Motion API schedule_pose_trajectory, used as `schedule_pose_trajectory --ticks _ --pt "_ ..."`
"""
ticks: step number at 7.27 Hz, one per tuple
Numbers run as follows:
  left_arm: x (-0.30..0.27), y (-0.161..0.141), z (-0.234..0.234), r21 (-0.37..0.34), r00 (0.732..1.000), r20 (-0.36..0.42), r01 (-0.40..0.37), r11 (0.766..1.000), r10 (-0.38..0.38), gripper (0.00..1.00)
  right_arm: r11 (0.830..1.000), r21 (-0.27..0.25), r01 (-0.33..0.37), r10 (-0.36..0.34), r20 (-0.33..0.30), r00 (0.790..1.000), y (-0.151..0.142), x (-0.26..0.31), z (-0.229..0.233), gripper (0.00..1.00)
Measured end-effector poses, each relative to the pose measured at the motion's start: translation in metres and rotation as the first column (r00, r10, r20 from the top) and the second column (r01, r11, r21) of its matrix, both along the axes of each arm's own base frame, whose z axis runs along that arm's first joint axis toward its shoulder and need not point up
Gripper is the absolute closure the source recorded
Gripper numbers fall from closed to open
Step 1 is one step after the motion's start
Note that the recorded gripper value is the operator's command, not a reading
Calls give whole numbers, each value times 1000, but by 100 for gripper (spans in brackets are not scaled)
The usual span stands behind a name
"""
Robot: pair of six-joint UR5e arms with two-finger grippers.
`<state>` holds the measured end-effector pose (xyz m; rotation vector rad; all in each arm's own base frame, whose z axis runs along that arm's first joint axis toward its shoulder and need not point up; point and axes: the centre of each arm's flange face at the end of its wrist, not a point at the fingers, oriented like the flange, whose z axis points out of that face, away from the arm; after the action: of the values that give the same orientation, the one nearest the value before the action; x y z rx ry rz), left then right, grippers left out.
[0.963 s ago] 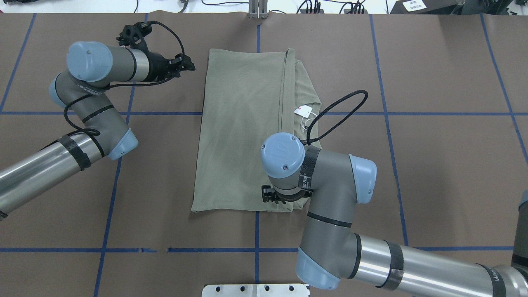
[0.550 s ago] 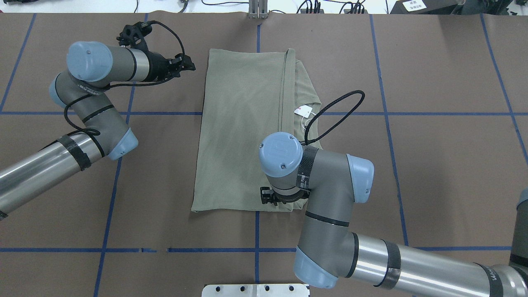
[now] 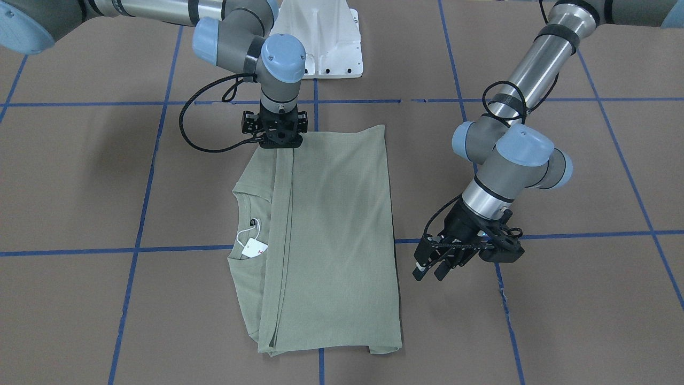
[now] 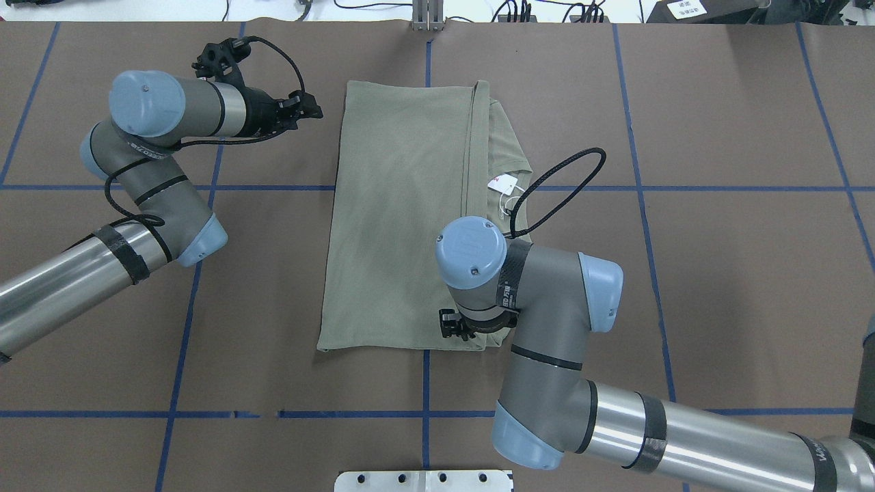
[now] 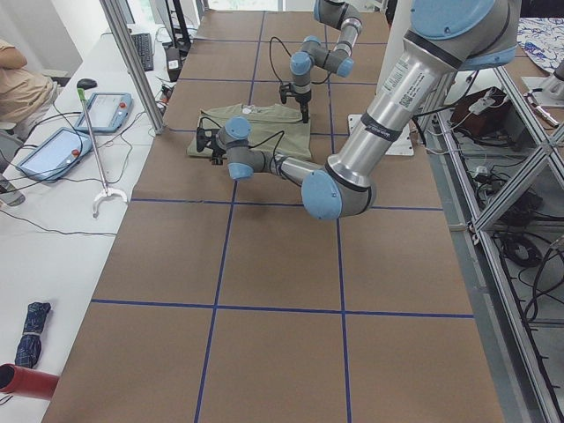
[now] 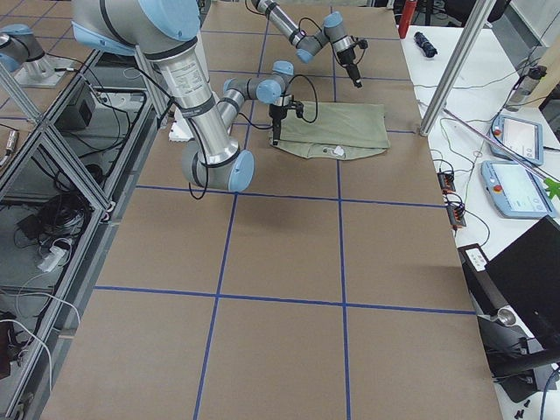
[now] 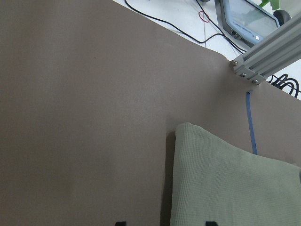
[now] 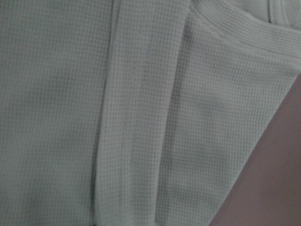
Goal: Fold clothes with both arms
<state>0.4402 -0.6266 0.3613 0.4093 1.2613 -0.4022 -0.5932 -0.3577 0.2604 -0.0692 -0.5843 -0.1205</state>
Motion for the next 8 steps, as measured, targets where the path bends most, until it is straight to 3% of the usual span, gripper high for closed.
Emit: schedule_pose_trajectory --ticks 2,5,8 --pt "0 0 0 0 1000 0 -1 1000 1 36 999 -1 32 -32 -29 999 -8 38 16 2" --pt "0 0 -2 1 1000 -3 -1 1000 1 36 997 12 73 -72 -75 995 13 107 59 2" --pt "-3 4 -3 8 1000 -8 -6 1000 6 36 997 41 69 -68 -28 997 5 91 19 2"
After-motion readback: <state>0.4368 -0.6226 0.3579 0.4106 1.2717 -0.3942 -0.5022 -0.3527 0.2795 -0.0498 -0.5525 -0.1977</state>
